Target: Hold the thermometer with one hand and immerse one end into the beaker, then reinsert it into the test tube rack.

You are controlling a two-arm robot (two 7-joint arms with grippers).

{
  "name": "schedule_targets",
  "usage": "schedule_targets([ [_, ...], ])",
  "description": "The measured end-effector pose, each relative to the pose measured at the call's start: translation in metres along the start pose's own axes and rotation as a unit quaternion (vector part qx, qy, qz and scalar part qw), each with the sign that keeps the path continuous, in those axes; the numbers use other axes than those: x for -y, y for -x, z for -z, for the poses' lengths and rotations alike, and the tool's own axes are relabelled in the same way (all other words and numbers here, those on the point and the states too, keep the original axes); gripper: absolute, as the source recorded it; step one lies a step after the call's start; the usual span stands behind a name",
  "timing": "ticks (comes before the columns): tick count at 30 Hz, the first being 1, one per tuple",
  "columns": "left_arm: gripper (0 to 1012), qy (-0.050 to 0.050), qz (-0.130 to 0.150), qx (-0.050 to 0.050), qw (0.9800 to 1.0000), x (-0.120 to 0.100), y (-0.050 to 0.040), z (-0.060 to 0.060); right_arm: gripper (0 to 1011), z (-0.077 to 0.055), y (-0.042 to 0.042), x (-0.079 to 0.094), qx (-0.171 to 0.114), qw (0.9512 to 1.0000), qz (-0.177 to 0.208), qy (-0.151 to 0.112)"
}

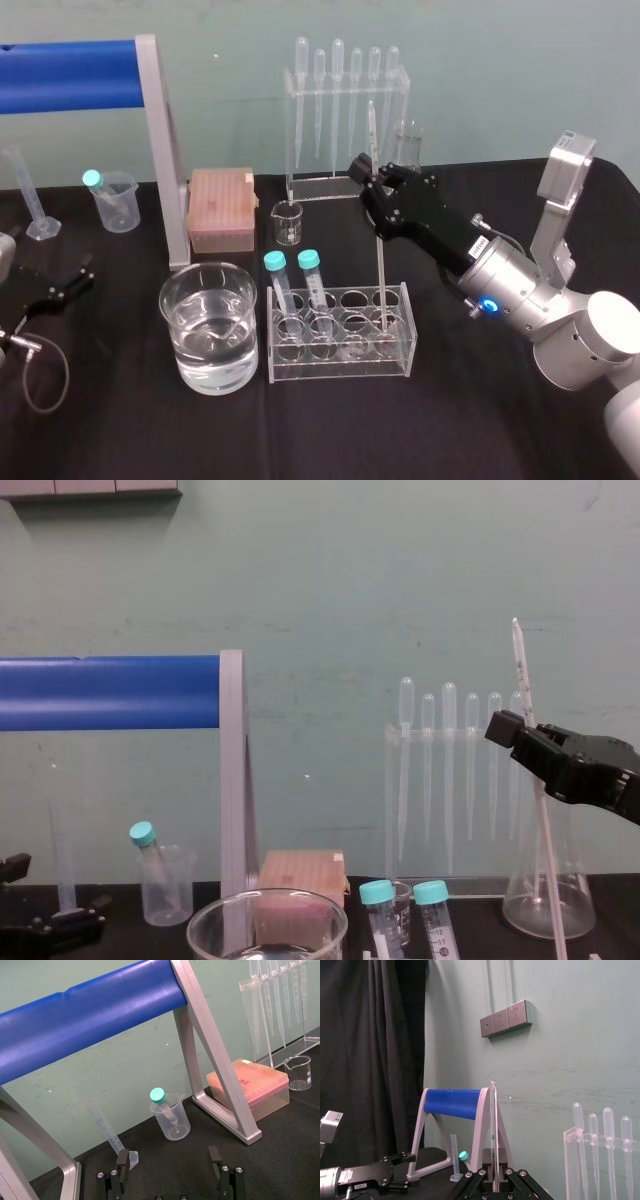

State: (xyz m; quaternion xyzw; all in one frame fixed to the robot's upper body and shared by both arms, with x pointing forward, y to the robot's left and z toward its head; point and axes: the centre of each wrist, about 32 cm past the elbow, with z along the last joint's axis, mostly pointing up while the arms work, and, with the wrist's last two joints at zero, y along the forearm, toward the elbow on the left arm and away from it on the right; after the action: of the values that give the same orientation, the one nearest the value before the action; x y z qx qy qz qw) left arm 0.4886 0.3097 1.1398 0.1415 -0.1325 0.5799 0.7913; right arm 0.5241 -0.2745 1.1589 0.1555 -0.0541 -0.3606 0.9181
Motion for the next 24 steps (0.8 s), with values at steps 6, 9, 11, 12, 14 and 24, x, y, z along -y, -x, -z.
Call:
schedule_targets([
  [6,1008,0.000,0.000,0.000,1.0000,0.0000,0.0000,0.0000,55,-0.0001,-0.0001,0.0001,0.000,1.0000,0.000,0.000],
  [9,1008,0.000,0.000,0.000,1.0000,0.0000,0.0000,0.0000,56,-0.0002,-0.0002,0.0000,0.000,1.0000,0.000,0.000],
  [11,1008,0.000,0.000,0.000,1.0000,0.0000,0.0000,0.0000,55,-0.0002,-0.0002,0.0000,0.000,1.0000,0.000,0.000],
  [12,1008,0.000,0.000,0.000,1.0000,0.0000,0.0000,0.0000,55,-0.0002,-0.0002,0.0000,0.000,1.0000,0.000,0.000],
  [14,1008,0.000,0.000,0.000,1.0000,0.0000,0.0000,0.0000,55,-0.0002,-0.0002,0.0000,0.000,1.0000,0.000,0.000],
  [24,1008,0.000,0.000,0.000,1.0000,0.0000,0.0000,0.0000,173,-0.0002,-0.0002,0.0000,0.000,1.0000,-0.001,-0.001],
])
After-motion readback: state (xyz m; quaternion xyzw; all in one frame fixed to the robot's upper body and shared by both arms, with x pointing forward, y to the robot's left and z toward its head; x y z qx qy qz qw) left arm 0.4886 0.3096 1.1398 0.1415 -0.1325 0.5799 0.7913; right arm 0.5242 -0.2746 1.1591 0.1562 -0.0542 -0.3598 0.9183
